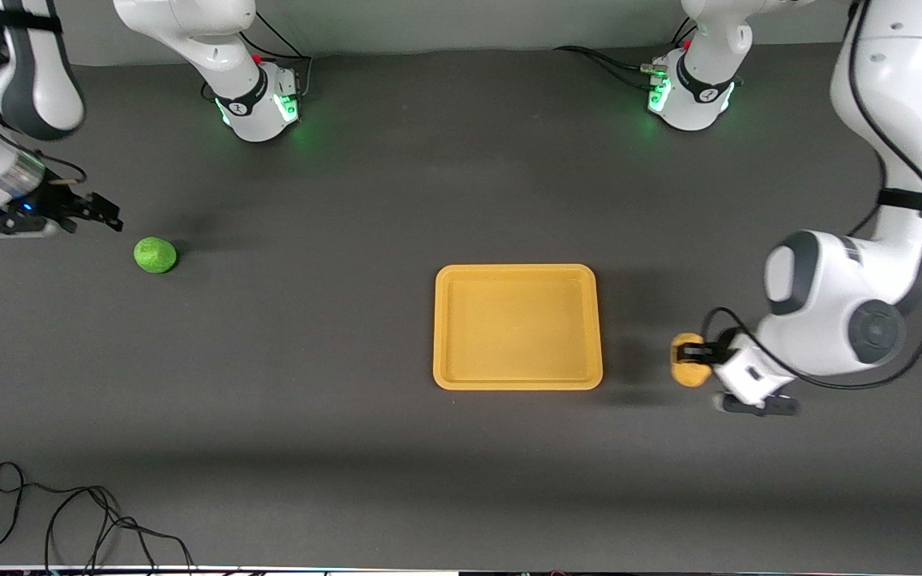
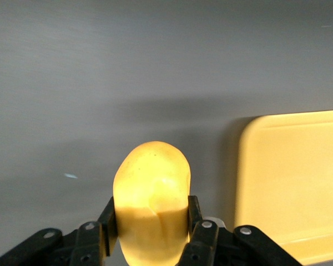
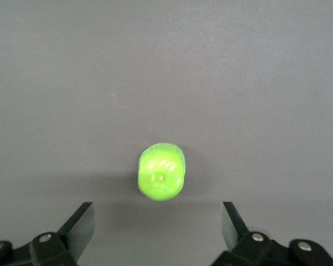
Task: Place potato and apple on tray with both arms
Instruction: 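Carry the potato onto the tray with the left gripper while the right grasps apple, then open the left gripper and withdraw it while the right gripper lifts the apple, then carry the green apple onto the tray beside the potato with the right gripper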
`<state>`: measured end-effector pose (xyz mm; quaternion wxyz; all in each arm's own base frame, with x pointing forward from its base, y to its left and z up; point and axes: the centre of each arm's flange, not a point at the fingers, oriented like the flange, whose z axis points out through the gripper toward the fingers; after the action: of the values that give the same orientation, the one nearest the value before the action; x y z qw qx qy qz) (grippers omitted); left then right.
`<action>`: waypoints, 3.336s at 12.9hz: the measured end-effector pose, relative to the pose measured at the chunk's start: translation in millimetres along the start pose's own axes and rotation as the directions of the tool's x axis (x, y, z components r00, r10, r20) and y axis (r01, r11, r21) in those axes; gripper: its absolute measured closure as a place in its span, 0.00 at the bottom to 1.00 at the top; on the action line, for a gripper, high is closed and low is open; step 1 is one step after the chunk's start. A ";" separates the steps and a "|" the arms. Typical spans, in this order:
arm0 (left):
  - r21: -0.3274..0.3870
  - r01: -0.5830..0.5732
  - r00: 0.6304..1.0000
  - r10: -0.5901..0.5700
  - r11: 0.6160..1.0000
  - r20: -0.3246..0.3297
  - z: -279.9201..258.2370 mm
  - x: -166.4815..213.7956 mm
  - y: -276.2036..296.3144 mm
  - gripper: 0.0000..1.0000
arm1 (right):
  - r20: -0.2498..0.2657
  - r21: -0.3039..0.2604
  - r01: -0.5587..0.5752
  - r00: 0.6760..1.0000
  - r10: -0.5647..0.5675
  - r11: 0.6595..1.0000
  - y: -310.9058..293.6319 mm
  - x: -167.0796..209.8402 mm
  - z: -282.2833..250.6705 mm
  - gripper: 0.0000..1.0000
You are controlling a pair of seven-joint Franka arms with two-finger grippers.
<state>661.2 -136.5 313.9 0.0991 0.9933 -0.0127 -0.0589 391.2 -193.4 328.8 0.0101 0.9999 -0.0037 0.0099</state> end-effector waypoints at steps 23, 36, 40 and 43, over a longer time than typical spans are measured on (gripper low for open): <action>0.143 0.008 1.000 -0.008 0.990 0.000 -23.5 -38.2 62.1 0.00 | 0.053 0.107 0.171 0.983 -0.178 0.979 -8.1 124.5 -47.4 0.37; 0.262 -0.226 0.973 0.228 0.938 0.024 -260.3 -133.0 -113.8 0.00 | 0.011 0.031 0.098 0.995 -0.098 0.995 -302.4 268.3 -210.9 0.37; 0.245 -0.234 0.972 0.235 0.941 0.027 -248.9 -130.0 -116.3 0.00 | 0.030 0.066 -0.043 0.999 0.041 0.997 -504.1 234.6 -193.9 0.37; 0.245 -0.236 0.970 0.245 0.940 -0.008 -247.7 -124.2 -116.2 0.00 | 0.041 0.096 -0.097 0.995 0.093 0.991 -621.9 191.3 -182.2 0.37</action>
<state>569.1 30.4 546.2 -0.0164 0.9898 -0.1390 -0.0255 583.6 430.7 502.2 -0.0397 0.9979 -0.0511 -0.0076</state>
